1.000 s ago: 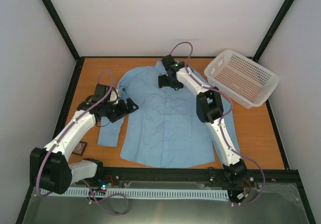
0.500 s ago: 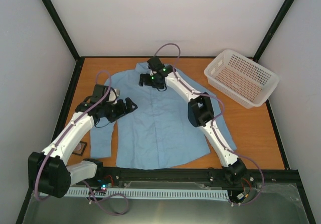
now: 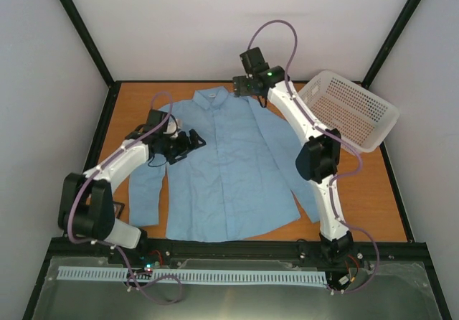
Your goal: Pin the brooch onto the clothing
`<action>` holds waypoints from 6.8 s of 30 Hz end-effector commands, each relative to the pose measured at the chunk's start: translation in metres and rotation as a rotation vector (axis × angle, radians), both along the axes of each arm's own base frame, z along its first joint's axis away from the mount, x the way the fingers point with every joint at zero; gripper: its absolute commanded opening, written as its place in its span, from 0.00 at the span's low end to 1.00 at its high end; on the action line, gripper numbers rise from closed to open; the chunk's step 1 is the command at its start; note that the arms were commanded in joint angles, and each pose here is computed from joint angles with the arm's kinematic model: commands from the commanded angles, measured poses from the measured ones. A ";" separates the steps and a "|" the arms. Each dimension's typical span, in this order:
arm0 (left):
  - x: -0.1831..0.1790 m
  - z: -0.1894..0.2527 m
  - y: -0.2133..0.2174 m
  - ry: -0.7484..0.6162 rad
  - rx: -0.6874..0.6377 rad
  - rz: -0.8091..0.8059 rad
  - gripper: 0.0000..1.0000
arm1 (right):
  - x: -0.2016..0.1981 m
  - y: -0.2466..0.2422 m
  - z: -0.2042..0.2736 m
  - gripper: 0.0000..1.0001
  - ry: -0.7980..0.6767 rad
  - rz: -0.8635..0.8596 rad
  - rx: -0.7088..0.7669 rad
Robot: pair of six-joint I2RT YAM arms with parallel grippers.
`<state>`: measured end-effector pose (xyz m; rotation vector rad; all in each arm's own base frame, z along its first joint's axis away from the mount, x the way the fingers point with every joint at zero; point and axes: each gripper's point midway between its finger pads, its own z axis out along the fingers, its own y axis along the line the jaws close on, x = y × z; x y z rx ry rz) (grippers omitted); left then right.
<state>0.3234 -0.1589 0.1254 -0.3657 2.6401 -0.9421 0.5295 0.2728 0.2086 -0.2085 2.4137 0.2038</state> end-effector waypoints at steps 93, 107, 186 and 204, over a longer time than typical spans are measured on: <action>-0.003 0.052 0.067 -0.100 0.130 0.172 1.00 | -0.118 0.054 0.023 0.73 0.235 0.302 0.327; -0.089 -0.013 0.215 0.328 0.350 0.934 1.00 | -0.202 0.036 -0.020 0.74 0.389 0.415 0.263; -0.179 -0.099 0.299 0.659 0.351 1.408 0.79 | -0.223 0.031 -0.045 0.78 0.476 0.435 0.203; -0.179 -0.098 0.302 0.647 0.347 1.419 0.63 | -0.223 0.031 -0.048 0.78 0.486 0.435 0.205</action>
